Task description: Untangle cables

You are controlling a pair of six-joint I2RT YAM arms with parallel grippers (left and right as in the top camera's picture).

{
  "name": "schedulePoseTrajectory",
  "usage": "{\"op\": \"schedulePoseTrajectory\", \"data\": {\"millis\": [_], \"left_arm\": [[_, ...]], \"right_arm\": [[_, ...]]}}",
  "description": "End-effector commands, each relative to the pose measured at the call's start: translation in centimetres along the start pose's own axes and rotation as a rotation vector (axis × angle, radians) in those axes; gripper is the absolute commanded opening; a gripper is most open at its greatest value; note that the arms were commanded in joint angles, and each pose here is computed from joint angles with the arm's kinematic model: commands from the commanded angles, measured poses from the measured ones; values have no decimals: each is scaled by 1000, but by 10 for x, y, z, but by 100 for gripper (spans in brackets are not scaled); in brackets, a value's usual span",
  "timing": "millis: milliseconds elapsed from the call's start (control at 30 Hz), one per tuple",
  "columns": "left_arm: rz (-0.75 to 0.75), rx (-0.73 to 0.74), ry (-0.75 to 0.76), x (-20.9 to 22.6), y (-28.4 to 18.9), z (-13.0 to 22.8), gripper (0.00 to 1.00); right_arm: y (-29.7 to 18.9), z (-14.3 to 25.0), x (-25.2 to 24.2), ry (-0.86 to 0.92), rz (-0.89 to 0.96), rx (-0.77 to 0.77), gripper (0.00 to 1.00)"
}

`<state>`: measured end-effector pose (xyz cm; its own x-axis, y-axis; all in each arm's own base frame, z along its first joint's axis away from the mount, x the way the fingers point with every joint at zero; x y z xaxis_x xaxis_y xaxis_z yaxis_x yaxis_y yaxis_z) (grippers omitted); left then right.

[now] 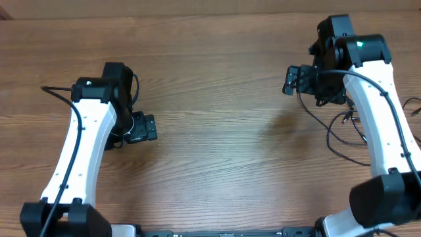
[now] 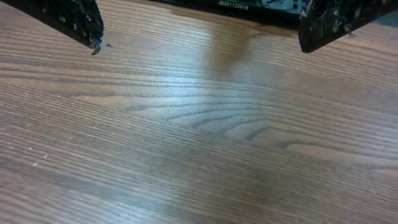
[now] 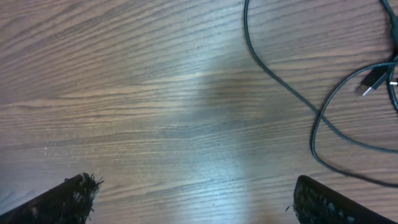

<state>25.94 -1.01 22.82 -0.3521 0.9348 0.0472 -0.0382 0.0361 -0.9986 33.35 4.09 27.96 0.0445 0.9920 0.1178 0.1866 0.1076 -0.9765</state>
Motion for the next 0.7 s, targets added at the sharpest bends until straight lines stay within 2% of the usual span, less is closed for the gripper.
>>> {"op": "schedulePoseTrajectory", "data": {"millis": [0,167,333,433,533,667], "left_arm": [[63,-133,32,8,-25,16,100],[160,-378,39,21,-40,44,100],[299,-709,11,38,-55,83,100],[369,-869,-1,47,-65,102,100],[405,-958,-4,55,-74,121,100],[419,-994,-6,62,-77,135,100]], "right_arm": [[-36,25,-2,-2,-4,-157,100],[-55,65,-10,-18,-7,-387,100],[-69,113,-19,-22,-25,-638,100],[-76,137,-23,-24,-34,-730,100],[-84,156,-26,-26,-43,-777,100],[-89,169,-27,-27,-46,-792,100]]}}
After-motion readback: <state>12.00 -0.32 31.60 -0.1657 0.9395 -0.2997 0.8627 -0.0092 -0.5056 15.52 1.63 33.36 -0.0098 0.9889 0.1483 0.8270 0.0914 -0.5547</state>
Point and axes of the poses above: each gripper's point midway between its finger pads, its own y axis out along the fingers, its own x axis along the line the jaws close on, z = x × y, the point moved 9 cm from there along -y, back along the fingers, and after that the axes turned 6 degrees about -y, right-handed, at the moved point
